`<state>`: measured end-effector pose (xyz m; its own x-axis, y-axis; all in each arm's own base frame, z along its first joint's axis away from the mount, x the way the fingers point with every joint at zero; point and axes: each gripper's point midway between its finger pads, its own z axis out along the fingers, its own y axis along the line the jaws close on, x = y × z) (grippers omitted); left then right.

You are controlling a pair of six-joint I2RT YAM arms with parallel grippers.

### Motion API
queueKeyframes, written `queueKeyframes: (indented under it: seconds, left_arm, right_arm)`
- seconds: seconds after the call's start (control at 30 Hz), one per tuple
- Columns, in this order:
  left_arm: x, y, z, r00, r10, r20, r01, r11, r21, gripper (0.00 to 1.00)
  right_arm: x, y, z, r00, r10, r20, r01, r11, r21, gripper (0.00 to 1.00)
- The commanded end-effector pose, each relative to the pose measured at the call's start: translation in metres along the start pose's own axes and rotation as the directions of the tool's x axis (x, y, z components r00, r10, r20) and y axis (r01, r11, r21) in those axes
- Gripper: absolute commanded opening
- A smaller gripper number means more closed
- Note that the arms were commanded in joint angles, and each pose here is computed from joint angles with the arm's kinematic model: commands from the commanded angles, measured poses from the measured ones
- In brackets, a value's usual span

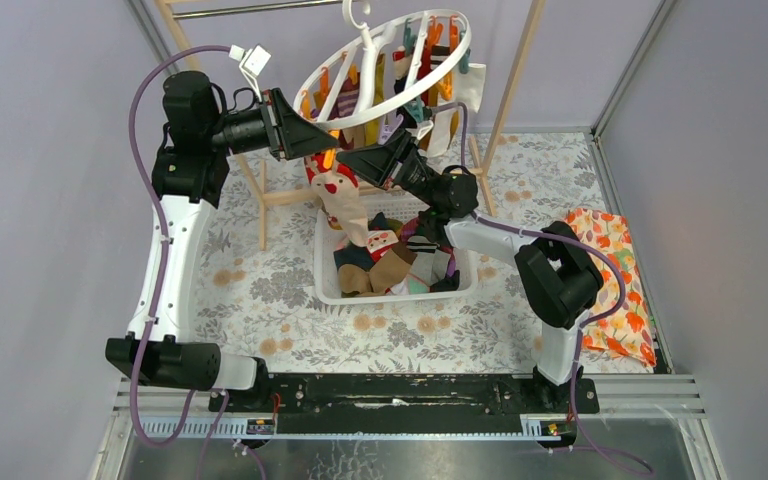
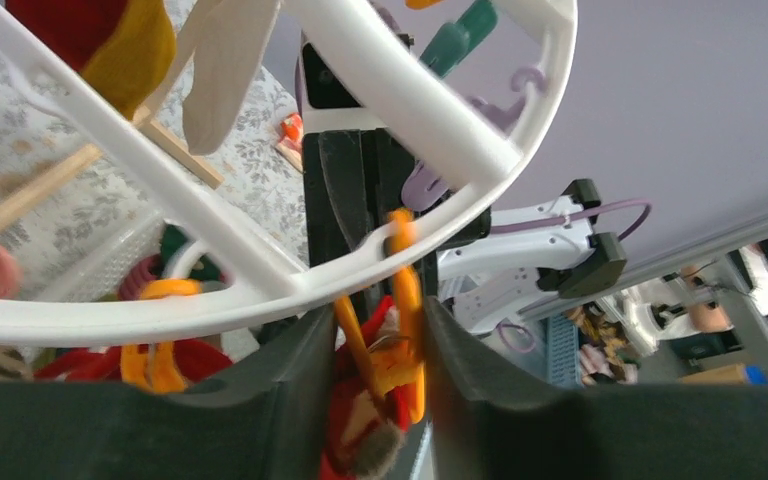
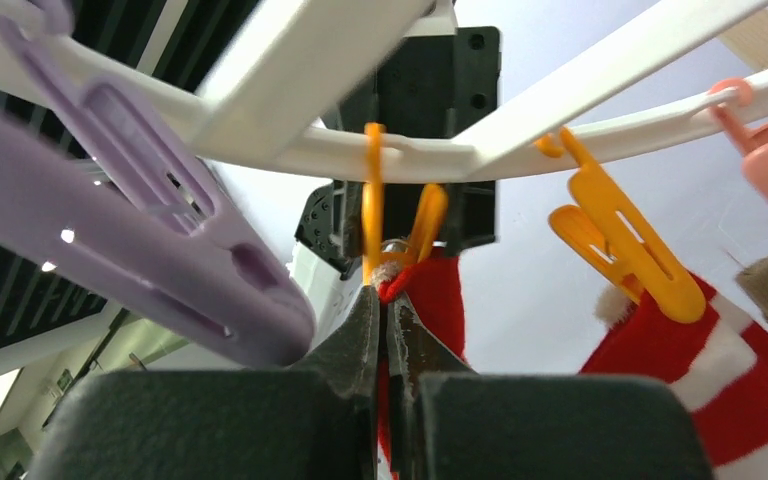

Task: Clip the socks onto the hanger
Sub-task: Clamp the sock onto the hanger.

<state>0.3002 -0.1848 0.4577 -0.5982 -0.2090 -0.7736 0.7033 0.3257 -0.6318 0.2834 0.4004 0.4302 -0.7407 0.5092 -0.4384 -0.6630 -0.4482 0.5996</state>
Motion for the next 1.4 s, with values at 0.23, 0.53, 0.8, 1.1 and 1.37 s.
queueKeyframes:
  seconds: [0.23,0.53,0.8,1.1,1.37]
  left_arm:
    - [-0.001,-0.024,-0.009,0.993,0.113,0.021,-0.114,0.993,0.040,0.79]
    - [0.020,-0.002,-0.018,0.991,0.134,-0.001,-0.133,0.987,-0.089,0.95]
    - [0.036,0.021,-0.019,0.989,0.146,-0.021,-0.148,0.979,-0.138,0.52]
    - [0.022,0.024,-0.017,0.985,0.175,0.005,-0.172,0.971,-0.167,0.08]
    - [0.018,0.020,-0.022,0.975,0.224,0.008,-0.218,0.956,-0.196,0.07]
  right_arm:
    - [-0.016,0.047,0.011,0.992,-0.064,0.112,0.080,0.985,-0.150,0.00]
    - [-0.021,0.030,0.007,0.987,-0.028,0.156,0.046,0.993,-0.112,0.19]
    - [-0.018,0.022,0.004,0.990,-0.027,0.137,0.040,0.995,-0.094,0.26]
    - [-0.032,0.003,-0.024,0.979,-0.139,0.149,0.127,0.988,0.083,0.53]
    - [-0.060,-0.015,-0.070,0.934,-0.344,0.097,0.297,0.899,0.322,0.79]
